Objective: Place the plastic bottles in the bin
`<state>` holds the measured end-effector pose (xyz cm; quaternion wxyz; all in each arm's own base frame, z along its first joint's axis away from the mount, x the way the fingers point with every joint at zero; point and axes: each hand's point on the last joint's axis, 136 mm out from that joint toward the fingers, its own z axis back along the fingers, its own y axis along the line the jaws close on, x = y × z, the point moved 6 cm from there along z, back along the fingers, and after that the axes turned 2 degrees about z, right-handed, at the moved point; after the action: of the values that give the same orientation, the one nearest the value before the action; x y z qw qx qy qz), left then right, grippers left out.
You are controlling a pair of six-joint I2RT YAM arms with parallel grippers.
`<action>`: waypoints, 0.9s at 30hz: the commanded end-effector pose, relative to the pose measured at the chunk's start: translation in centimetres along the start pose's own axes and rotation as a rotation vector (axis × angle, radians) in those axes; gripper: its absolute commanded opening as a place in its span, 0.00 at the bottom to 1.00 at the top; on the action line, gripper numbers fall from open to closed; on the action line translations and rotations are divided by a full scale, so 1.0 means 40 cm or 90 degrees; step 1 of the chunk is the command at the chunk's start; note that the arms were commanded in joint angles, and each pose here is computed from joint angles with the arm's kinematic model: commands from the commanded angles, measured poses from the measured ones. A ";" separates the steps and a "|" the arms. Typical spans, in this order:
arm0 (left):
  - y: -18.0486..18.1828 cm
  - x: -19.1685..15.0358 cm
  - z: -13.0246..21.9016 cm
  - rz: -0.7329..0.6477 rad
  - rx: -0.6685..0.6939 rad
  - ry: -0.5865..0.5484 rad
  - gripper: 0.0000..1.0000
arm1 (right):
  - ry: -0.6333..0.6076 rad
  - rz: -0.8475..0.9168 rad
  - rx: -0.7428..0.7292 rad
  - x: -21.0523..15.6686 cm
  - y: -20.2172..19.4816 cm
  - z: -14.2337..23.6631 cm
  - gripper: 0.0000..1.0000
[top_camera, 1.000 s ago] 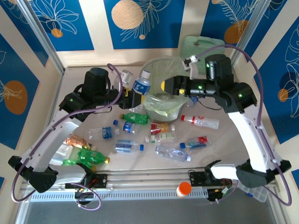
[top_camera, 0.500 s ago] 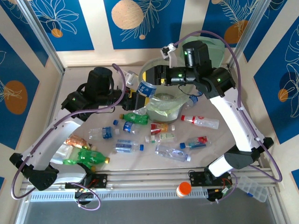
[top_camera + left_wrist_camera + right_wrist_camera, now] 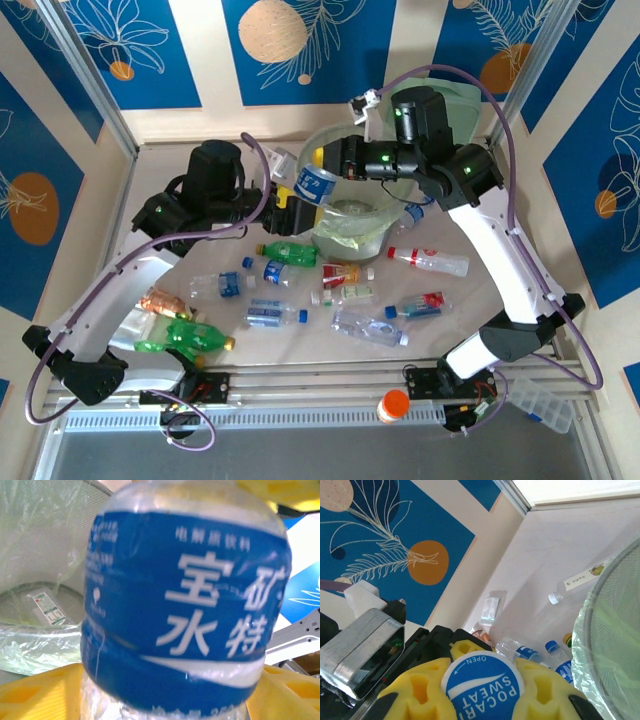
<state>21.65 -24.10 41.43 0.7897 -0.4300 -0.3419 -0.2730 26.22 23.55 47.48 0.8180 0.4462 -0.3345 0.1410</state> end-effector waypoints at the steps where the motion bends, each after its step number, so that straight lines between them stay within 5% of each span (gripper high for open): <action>1: -0.014 0.039 0.047 -0.029 0.049 -0.068 0.85 | -0.059 -0.002 0.000 0.044 0.000 0.050 0.00; 8: 0.051 0.040 0.177 -0.047 0.301 -0.165 0.87 | -0.160 -0.062 -0.128 0.139 -0.141 0.102 0.00; 13: 0.106 -0.008 0.260 -0.009 0.465 -0.199 0.88 | -0.146 -0.046 -0.255 0.162 -0.248 0.079 0.00; 27: 0.149 -0.104 0.331 0.035 0.572 -0.208 0.88 | 0.067 -0.025 -0.366 0.055 -0.433 -0.164 0.00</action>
<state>19.89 -10.38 40.56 0.8416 -0.1116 -0.5276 -0.0289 40.31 18.08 36.85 0.9195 0.2129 -0.3301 0.0165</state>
